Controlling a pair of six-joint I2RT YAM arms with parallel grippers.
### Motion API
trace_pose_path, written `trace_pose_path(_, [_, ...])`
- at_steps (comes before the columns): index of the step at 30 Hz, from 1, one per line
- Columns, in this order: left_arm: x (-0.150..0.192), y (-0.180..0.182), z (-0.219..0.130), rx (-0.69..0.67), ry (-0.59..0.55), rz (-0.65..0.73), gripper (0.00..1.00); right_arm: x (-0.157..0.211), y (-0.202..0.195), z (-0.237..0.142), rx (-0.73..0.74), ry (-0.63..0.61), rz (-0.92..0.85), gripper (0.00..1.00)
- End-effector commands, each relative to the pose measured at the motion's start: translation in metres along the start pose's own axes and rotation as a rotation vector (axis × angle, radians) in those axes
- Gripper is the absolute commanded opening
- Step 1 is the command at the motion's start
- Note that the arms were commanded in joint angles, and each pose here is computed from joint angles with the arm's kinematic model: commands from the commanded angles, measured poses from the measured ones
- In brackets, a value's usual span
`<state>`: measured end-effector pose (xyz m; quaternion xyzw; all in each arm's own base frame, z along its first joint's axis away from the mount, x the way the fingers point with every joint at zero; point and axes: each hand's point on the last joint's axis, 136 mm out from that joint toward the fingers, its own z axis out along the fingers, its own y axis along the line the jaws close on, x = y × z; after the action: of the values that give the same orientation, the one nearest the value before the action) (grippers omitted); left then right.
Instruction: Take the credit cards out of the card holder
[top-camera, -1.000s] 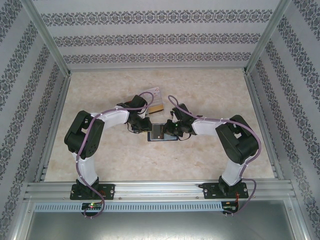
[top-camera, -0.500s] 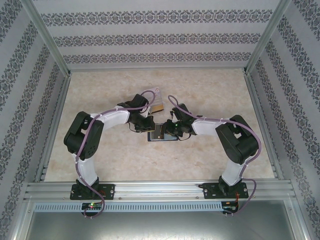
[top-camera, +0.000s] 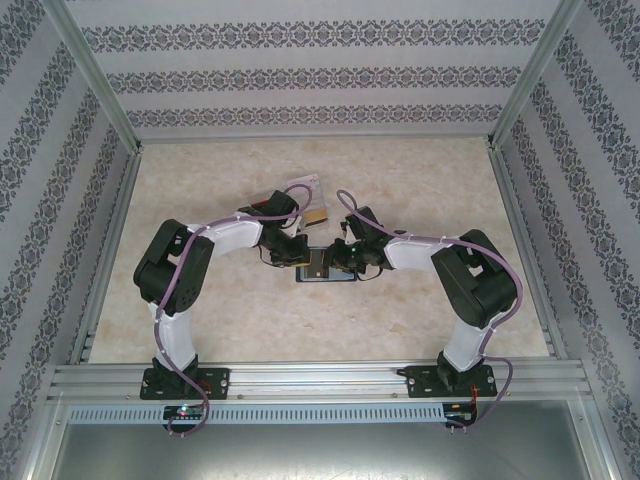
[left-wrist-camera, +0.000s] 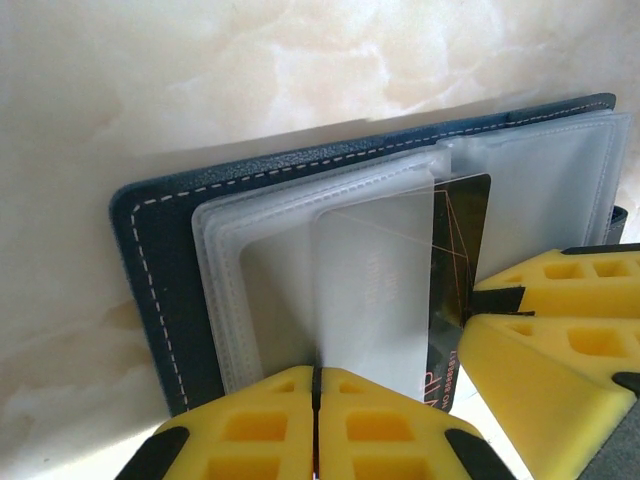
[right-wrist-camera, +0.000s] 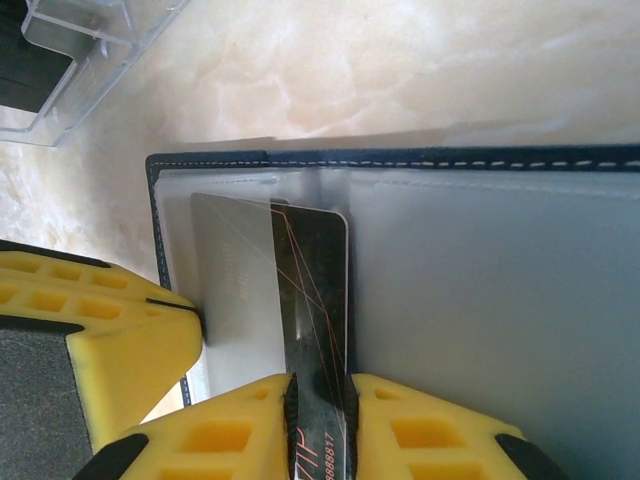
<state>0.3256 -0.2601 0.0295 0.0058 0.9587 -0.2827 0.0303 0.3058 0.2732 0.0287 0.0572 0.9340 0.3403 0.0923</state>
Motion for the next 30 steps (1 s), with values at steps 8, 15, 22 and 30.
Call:
trace_pose_path(8, [0.021, 0.036, 0.016, -0.133, 0.044, -0.029, 0.08, -0.006, 0.000, 0.006, -0.030, -0.010, 0.000, 0.23])
trace_pose_path(15, [0.023, 0.040, 0.017, -0.148, 0.049, -0.030, 0.08, -0.004, -0.006, 0.011, -0.016, -0.003, 0.014, 0.24])
trace_pose_path(22, [0.021, 0.038, 0.015, -0.144, 0.043, -0.035, 0.09, -0.007, 0.004, 0.000, -0.059, -0.040, -0.009, 0.14])
trace_pose_path(30, [0.012, 0.021, 0.000, -0.106, 0.007, -0.052, 0.24, -0.014, -0.002, -0.018, -0.033, -0.111, -0.017, 0.00])
